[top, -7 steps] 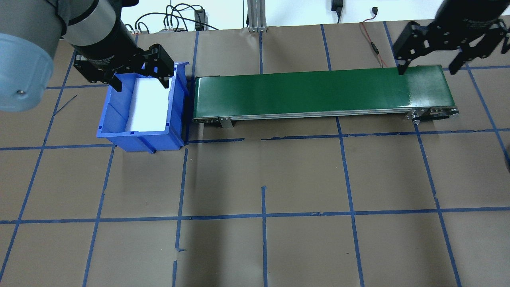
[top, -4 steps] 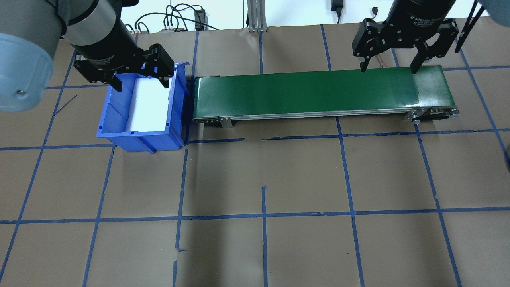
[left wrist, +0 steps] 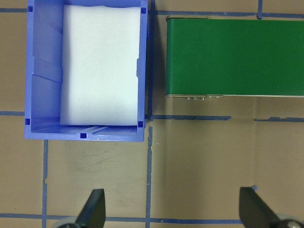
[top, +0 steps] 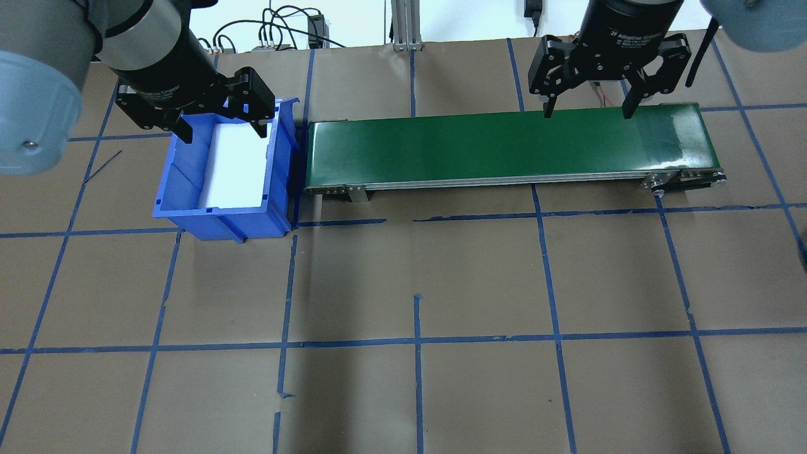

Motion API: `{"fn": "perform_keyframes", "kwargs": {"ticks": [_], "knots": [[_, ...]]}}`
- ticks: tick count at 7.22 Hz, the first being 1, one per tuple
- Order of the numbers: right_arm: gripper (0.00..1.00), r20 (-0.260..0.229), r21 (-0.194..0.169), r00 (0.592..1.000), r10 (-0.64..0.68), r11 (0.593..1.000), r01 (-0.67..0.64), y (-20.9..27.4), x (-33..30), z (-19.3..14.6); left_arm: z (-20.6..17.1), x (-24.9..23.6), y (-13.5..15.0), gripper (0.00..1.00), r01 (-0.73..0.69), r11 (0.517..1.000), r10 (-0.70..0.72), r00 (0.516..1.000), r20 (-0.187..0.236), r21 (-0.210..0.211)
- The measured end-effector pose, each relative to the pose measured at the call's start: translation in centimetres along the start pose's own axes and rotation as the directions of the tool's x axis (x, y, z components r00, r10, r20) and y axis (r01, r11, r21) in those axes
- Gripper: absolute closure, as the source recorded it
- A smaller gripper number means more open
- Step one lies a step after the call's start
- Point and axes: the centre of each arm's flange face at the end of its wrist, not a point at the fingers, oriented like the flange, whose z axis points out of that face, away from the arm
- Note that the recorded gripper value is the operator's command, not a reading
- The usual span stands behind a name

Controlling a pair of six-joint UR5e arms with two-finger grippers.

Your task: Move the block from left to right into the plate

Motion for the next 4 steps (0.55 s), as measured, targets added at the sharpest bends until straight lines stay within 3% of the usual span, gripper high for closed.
{"fn": "perform_keyframes", "kwargs": {"ticks": [1, 4], "knots": [[0.0, 0.009, 0.022, 1.0, 0.006, 1.0, -0.006, -0.28, -0.03, -0.27, 0.01, 0.02, 0.01, 0.0, 0.0, 1.0, 0.0, 1.0, 0.0, 0.0], [0.0, 0.027, 0.018, 0.999, 0.023, 1.0, -0.024, -0.67, 0.57, 0.08, 0.04, 0.06, 0.03, 0.0, 0.001, 1.0, -0.001, 1.0, -0.001, -0.001]]}}
